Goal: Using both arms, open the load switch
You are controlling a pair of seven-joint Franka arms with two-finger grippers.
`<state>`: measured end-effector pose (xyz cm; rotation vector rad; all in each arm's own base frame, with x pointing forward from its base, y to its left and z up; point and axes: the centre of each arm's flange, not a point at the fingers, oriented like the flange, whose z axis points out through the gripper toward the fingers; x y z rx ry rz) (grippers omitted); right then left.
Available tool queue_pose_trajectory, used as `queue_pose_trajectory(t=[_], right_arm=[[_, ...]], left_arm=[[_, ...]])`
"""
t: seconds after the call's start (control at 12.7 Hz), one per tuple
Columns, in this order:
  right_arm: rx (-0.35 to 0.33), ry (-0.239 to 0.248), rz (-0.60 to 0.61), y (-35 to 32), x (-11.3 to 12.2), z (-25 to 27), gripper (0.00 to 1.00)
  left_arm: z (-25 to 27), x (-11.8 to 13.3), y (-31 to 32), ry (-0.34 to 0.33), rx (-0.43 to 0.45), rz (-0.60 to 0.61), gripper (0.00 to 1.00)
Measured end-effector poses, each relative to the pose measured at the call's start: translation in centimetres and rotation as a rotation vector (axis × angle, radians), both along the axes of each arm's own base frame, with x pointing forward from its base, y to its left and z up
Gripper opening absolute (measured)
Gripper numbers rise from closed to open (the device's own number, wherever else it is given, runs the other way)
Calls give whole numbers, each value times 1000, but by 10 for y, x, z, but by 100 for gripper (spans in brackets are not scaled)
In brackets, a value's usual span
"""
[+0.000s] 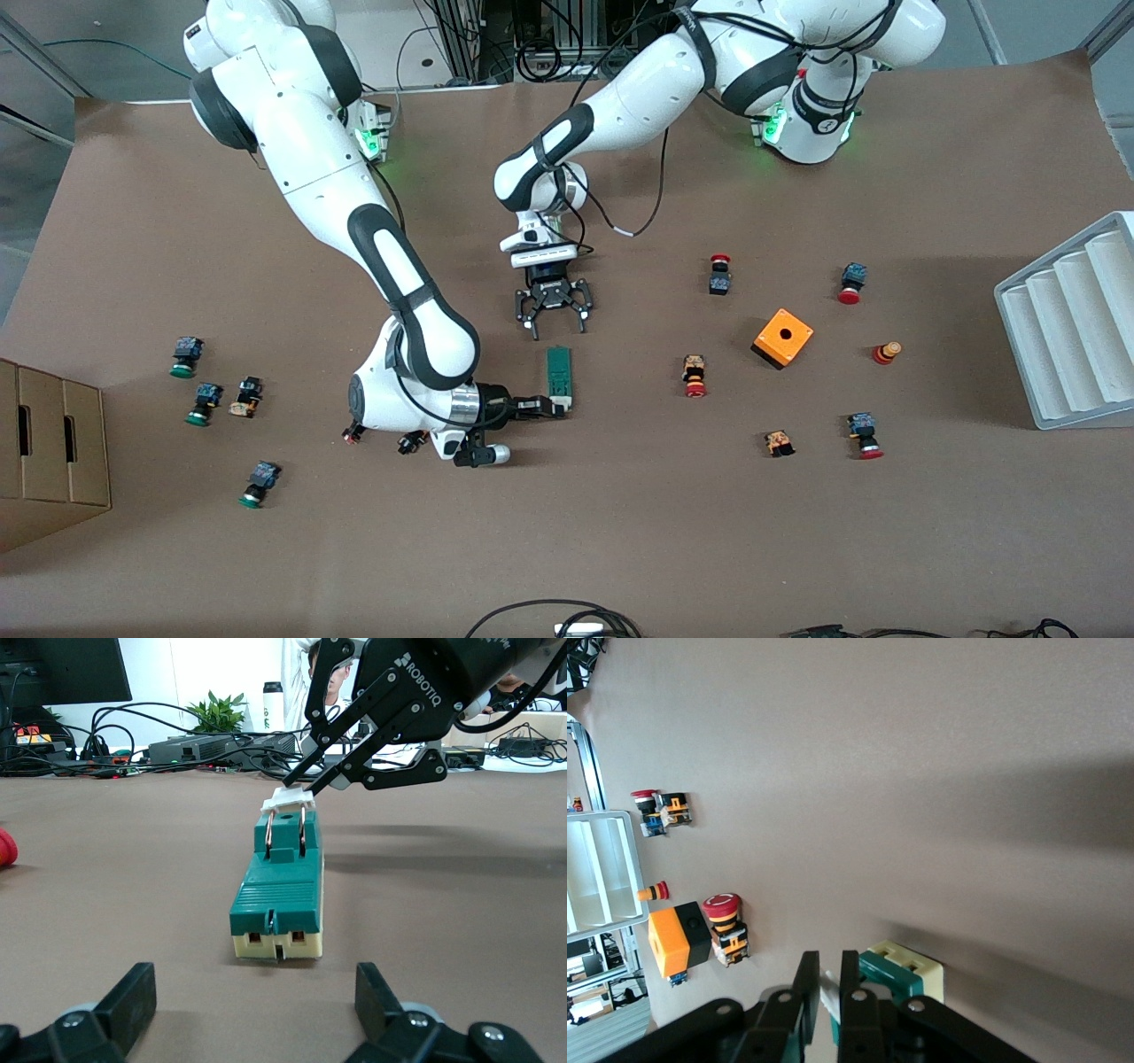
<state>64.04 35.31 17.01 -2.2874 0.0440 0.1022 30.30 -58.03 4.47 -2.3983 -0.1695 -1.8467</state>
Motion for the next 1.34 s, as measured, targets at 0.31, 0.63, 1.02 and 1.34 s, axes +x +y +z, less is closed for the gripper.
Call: queue_pose_trajectory(t=[0.31,0.63,1.02,1.34], right_arm=[[-1,-1,1,0,-1,2,14],[0,-2,3,1,-2,4,14],[0,-2,4,1,-3,6,14],[3,-1,12,1,-6,11,14]], left_arm=[[0,0,0,0,0,0,100],[0,0,0,0,0,0,100],[0,0,0,0,0,0,100],[0,0,0,0,0,0,100]])
